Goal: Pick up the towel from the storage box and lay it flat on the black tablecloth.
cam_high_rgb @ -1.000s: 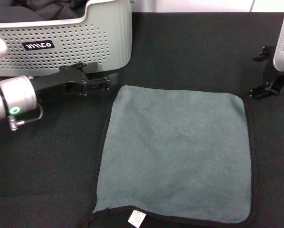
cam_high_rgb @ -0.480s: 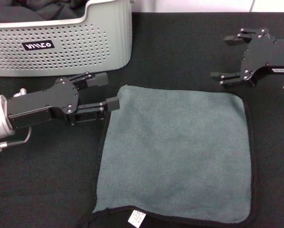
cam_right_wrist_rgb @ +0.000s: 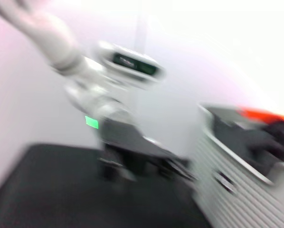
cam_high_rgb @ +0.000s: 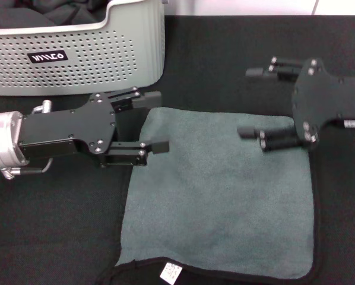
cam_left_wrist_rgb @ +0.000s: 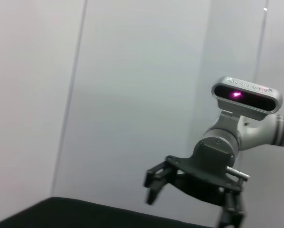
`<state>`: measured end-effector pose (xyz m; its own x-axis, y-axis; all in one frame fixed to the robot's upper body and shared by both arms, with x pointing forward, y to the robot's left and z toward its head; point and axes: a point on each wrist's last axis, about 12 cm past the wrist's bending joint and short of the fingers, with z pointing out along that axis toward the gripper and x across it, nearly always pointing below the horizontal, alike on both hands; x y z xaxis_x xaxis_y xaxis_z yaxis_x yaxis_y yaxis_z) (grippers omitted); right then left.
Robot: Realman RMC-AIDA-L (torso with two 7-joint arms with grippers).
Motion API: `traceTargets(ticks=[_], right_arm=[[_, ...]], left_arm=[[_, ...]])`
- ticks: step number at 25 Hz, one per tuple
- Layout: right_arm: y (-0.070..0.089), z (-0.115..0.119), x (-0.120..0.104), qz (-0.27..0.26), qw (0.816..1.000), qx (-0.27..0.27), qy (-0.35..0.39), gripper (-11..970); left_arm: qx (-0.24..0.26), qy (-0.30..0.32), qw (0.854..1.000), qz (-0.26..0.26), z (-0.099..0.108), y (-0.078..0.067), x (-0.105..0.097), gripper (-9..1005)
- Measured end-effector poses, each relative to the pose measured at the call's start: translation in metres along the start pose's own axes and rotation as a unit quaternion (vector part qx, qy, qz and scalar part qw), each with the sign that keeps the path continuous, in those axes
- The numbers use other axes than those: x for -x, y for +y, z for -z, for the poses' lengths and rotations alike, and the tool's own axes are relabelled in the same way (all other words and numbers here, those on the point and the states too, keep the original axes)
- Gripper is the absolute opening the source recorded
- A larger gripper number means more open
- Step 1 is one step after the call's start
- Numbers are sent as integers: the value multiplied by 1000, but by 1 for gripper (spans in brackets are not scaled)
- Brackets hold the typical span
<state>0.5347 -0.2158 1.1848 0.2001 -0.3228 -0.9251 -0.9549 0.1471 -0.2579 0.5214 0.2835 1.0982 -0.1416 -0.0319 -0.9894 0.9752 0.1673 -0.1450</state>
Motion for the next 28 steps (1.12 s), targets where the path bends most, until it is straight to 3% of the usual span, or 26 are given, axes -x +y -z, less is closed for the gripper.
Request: traceTargets(ticks=[5,8,28], right_arm=[[14,8,0,28,997,57,-50,842],[16,11,0,33,996,59,-63,842],[10,10,-4,50,995,52,-73,842]], left_arm=[[-59,-8,998,-6,-9,-4,9,861],[-77,-14,997,-15,-10,-7,12,861],[-74,-36,996,-34,-10,-5,19,862]])
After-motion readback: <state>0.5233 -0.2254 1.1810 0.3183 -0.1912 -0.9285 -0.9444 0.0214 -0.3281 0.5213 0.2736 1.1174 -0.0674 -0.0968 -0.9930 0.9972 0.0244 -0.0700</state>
